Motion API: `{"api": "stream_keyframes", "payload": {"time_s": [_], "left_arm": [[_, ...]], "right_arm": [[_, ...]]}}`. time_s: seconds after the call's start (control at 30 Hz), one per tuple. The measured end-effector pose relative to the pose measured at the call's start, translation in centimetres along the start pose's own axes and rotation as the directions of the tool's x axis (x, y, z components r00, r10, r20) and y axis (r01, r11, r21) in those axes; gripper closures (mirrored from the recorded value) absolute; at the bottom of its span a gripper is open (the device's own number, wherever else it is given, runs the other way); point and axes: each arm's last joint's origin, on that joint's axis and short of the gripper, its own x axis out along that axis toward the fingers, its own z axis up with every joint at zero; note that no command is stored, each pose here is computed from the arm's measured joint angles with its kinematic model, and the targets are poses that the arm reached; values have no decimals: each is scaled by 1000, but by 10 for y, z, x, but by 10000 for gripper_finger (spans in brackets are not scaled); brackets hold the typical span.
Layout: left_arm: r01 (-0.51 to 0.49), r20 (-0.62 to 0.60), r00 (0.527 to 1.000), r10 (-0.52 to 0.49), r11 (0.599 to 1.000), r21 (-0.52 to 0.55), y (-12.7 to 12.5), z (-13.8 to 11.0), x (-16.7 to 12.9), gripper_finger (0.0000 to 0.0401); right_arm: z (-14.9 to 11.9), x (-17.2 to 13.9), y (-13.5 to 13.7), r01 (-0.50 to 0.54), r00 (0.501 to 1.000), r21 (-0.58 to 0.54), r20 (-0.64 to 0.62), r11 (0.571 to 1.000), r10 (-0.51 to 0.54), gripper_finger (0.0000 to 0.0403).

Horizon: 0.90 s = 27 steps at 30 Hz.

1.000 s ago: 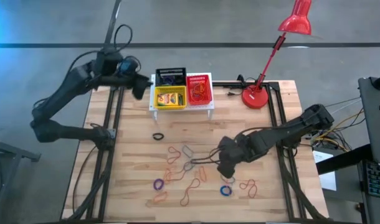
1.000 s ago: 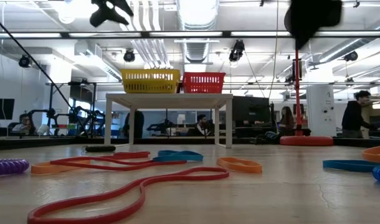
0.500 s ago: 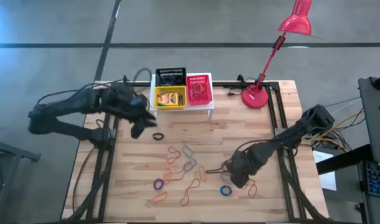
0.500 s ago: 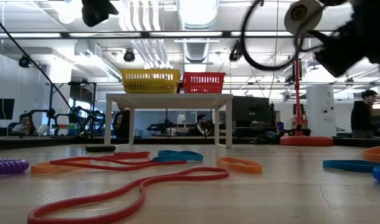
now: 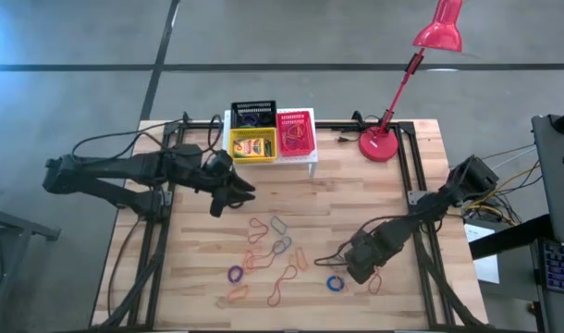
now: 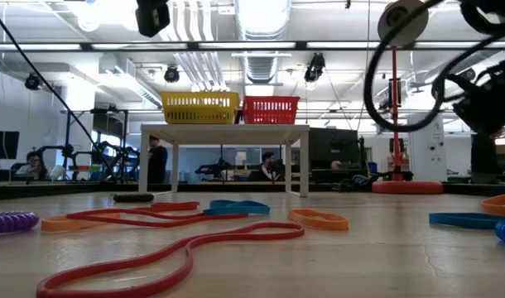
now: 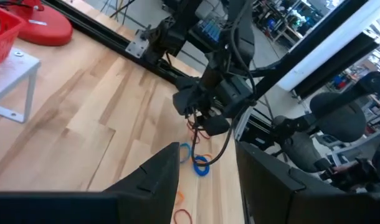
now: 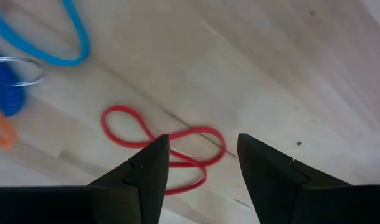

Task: Pick & Place Office Desk Supplies
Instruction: Put the red rubber band into the red basket on the shelf

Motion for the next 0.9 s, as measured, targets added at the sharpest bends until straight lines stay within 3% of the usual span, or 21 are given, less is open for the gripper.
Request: {"api": "stream_keyframes", "payload": {"time_s": [0.33,0.57,0.73,0.9], "left_arm": [[1,3,1000,-1,1000,0,0,0,0,237],[3,5,1000,-3,1000,-23,0,1,0,237],[4,6,1000,-4,999,-37,0,1,0,237],[5,5,1000,-5,997,-72,-1,0,0,237]], "right_arm": [[-13,14,-2,-17,1000,-38,-12,999,17,236],[-22,24,-2,24,1000,-66,-1,997,-25,310],[-24,20,-1,-14,1000,-83,14,996,15,384],[-26,3,-1,-80,994,-85,62,993,85,394]]}}
